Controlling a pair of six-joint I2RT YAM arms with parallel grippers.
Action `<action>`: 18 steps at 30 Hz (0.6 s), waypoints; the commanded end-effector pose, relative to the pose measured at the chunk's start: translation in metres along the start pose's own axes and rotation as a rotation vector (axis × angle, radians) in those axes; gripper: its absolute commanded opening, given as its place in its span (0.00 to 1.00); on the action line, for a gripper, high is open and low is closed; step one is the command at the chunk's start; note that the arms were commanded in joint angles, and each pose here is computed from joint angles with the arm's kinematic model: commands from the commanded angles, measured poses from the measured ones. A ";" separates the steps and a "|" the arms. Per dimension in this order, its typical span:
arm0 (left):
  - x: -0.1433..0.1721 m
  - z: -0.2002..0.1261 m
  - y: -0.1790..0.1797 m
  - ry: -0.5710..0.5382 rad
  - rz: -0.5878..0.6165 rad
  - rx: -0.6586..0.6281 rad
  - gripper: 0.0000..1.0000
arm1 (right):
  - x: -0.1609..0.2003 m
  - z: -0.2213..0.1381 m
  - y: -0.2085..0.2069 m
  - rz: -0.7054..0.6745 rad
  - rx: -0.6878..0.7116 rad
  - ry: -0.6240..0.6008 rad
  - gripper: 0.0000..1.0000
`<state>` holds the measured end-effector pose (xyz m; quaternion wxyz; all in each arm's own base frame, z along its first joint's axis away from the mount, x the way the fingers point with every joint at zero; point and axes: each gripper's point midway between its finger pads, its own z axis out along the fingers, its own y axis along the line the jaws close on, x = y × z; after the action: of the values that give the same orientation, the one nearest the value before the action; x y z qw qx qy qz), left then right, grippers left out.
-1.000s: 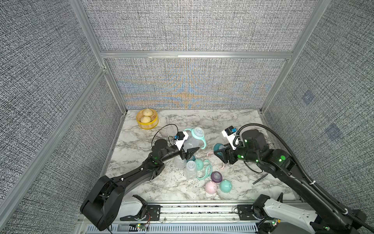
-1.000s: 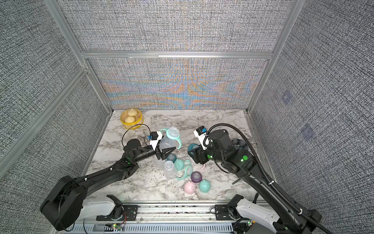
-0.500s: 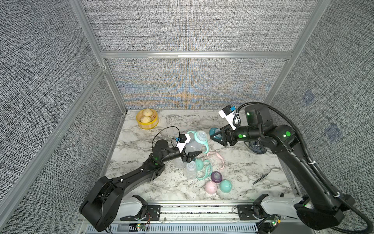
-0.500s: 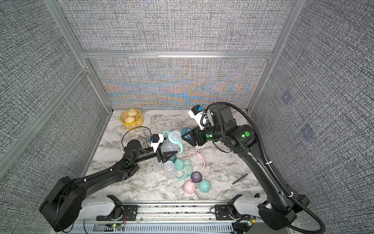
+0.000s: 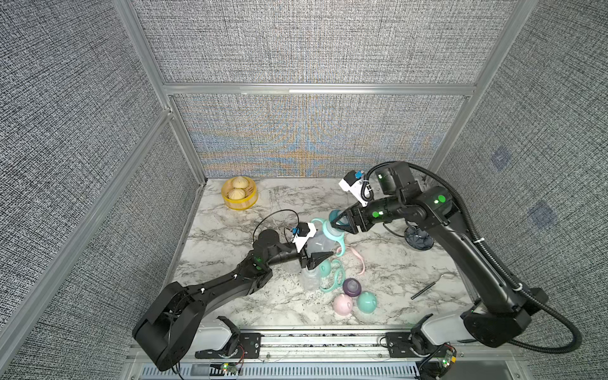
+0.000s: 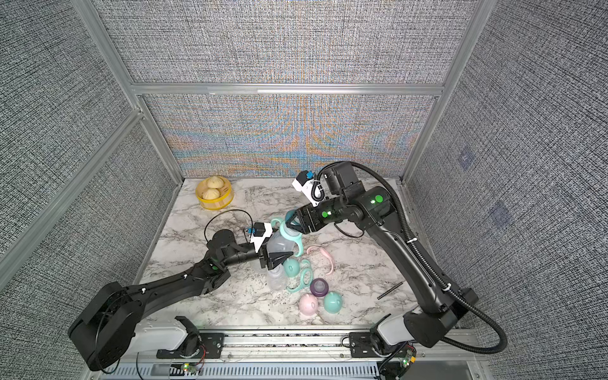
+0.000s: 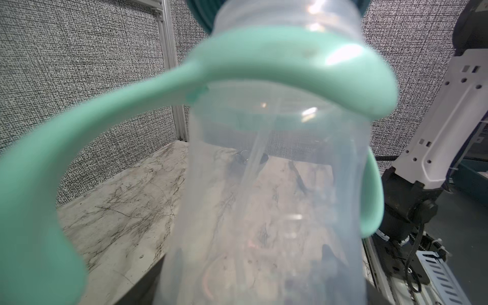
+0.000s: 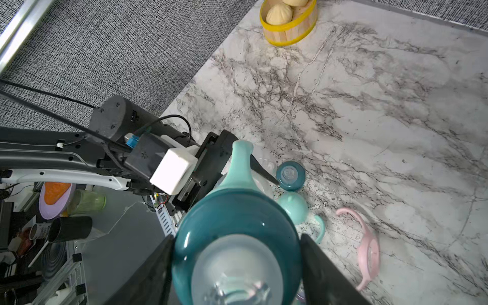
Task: Assemble the baby bottles
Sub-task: Close the nipple on the baby bottle.
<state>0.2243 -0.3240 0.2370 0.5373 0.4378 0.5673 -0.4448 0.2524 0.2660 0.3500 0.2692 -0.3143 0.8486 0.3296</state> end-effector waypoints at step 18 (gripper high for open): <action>-0.013 0.004 0.004 -0.070 0.033 -0.006 0.01 | 0.020 0.011 -0.005 -0.027 0.040 0.082 0.60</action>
<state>0.2297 -0.3272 0.2332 0.5403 0.4313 0.5686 -0.4458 0.2471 0.2672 0.3320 0.2518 -0.3304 0.8571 0.3048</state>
